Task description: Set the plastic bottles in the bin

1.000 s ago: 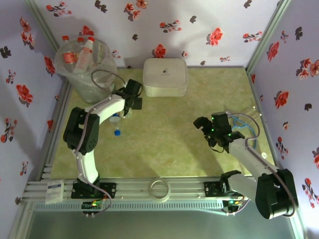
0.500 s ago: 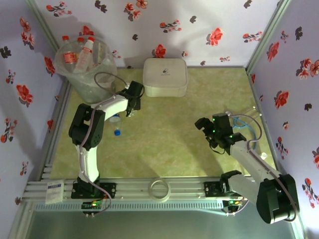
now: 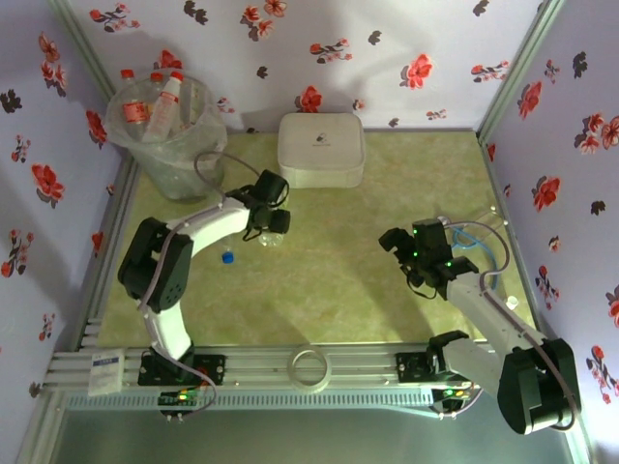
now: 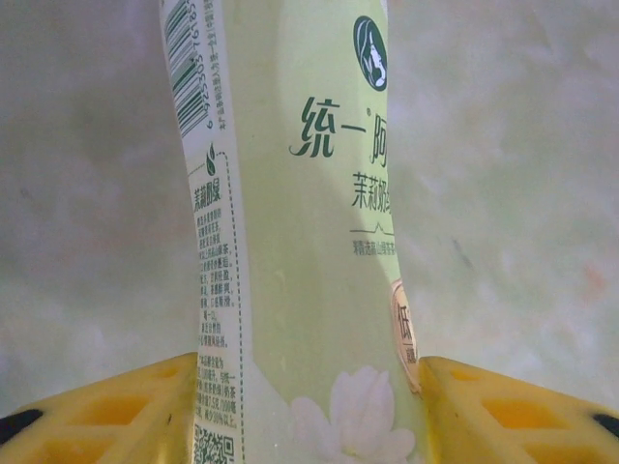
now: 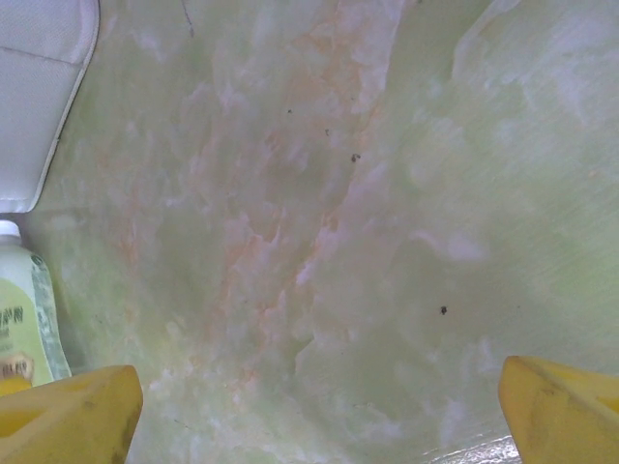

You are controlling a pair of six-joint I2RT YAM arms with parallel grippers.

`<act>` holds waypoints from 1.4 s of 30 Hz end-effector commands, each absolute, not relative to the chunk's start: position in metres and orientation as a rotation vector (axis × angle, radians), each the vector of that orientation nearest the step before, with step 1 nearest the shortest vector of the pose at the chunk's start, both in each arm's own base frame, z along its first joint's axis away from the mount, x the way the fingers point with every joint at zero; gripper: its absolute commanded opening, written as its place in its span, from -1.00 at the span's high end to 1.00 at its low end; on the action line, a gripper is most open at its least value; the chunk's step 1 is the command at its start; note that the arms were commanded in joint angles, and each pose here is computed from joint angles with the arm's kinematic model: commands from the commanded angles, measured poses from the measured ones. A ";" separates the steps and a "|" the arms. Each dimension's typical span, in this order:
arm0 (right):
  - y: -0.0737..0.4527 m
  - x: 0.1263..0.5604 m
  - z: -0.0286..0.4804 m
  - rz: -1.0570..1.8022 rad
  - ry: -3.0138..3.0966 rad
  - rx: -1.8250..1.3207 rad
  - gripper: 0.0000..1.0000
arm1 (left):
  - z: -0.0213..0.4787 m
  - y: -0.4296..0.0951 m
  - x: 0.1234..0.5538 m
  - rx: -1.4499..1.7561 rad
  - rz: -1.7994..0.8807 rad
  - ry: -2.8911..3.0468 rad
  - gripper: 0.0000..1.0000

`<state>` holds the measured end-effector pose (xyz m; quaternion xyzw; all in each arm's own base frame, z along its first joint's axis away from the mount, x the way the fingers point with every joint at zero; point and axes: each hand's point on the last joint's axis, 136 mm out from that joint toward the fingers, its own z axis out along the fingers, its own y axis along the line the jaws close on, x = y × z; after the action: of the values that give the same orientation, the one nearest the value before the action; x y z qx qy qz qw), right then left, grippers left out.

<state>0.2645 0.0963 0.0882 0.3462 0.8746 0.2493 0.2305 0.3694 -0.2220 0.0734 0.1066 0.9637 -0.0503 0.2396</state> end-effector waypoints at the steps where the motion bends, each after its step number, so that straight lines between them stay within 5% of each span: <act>1: 0.095 0.269 0.088 0.657 2.405 0.932 -0.91 | 0.099 -0.227 0.353 0.295 -0.231 2.622 -0.12; 6: 0.126 0.290 0.111 0.861 2.371 0.787 -0.90 | 0.130 -0.242 0.343 0.350 -0.376 2.543 -0.12; 11: 0.179 0.309 0.195 1.230 2.188 0.375 -0.89 | 0.159 -0.281 0.327 0.509 -0.721 2.321 -0.11; 18: 0.203 0.322 0.263 1.326 2.049 0.152 -0.91 | 0.199 -0.312 0.311 0.556 -1.061 2.000 -0.11; 32: 0.264 0.348 0.253 1.259 2.178 -0.003 -0.98 | 0.237 -0.327 0.306 0.488 -1.249 1.759 -0.13; 42: 0.282 0.358 0.252 1.343 2.165 -0.006 -0.66 | 0.249 -0.343 0.309 0.477 -1.285 1.689 -0.15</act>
<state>0.3534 0.2723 0.2386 0.0104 0.8264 0.4858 0.2846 0.3105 -0.3327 0.2252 0.1875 0.7210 -0.5014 0.4400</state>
